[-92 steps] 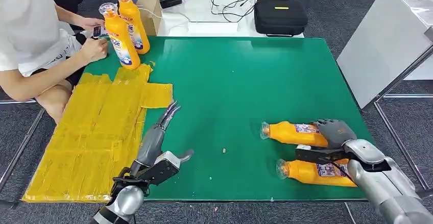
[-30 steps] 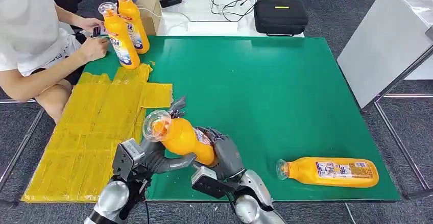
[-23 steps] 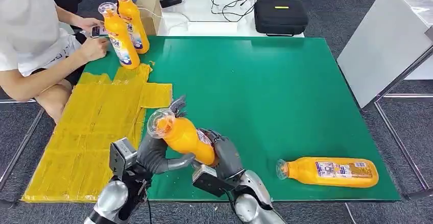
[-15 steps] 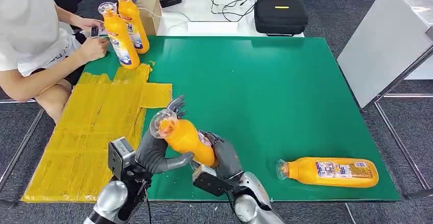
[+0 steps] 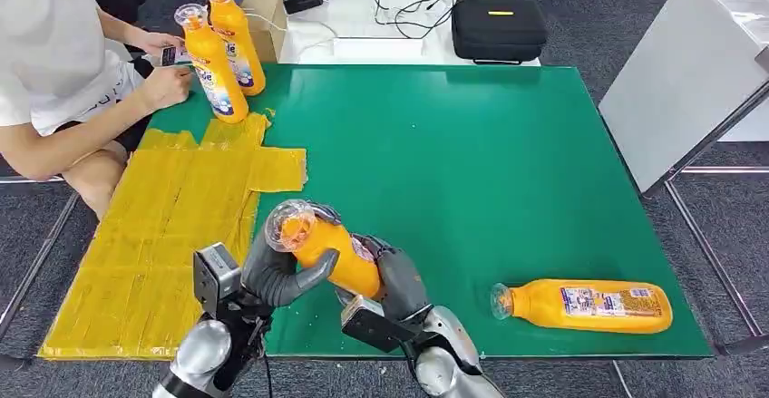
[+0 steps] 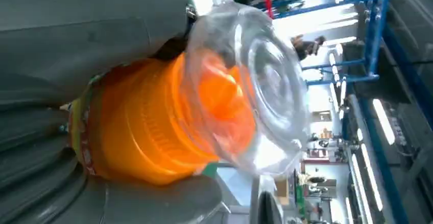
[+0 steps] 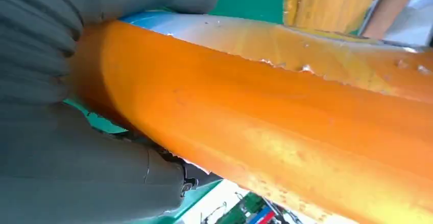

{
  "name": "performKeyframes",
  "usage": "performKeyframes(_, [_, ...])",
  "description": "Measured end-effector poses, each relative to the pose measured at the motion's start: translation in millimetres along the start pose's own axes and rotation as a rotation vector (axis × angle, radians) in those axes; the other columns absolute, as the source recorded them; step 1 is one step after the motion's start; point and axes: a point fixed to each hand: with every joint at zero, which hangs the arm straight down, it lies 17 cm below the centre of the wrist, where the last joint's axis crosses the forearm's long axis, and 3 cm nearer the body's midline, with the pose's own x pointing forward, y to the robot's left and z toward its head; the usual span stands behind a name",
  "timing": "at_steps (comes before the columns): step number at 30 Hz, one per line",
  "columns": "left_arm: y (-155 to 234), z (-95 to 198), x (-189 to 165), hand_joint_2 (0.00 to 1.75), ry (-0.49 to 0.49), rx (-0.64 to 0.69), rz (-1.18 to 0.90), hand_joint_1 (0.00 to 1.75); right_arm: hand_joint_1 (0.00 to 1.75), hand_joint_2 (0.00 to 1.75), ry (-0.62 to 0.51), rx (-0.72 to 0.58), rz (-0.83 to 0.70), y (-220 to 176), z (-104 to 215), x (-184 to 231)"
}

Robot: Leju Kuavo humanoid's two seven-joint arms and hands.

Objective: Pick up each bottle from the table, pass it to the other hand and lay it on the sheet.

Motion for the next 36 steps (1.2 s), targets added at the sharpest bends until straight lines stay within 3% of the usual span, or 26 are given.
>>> performKeyframes(19, [-1.6, -3.0, 2.0, 1.75, -0.011, 0.001, -0.013, 1.75, 1.75, 1.75, -0.004, -0.012, -0.015, -2.5, -0.1, 3.2])
performKeyframes(20, [-1.6, -3.0, 2.0, 1.75, -0.011, 0.001, -0.013, 1.59, 1.75, 1.75, -0.004, -0.013, -0.017, -2.8, -0.1, 3.2])
performKeyframes(21, [-1.8, -3.1, 2.1, 1.75, -0.011, 0.000, -0.013, 0.02, 1.75, 1.75, -0.005, -0.014, -0.018, -3.0, -0.1, 3.3])
performKeyframes(36, [-9.4, -2.0, -8.6, 1.75, 0.022, -0.020, -0.028, 0.00, 1.75, 1.75, -0.036, -0.039, -0.036, -9.3, -4.3, 14.0])
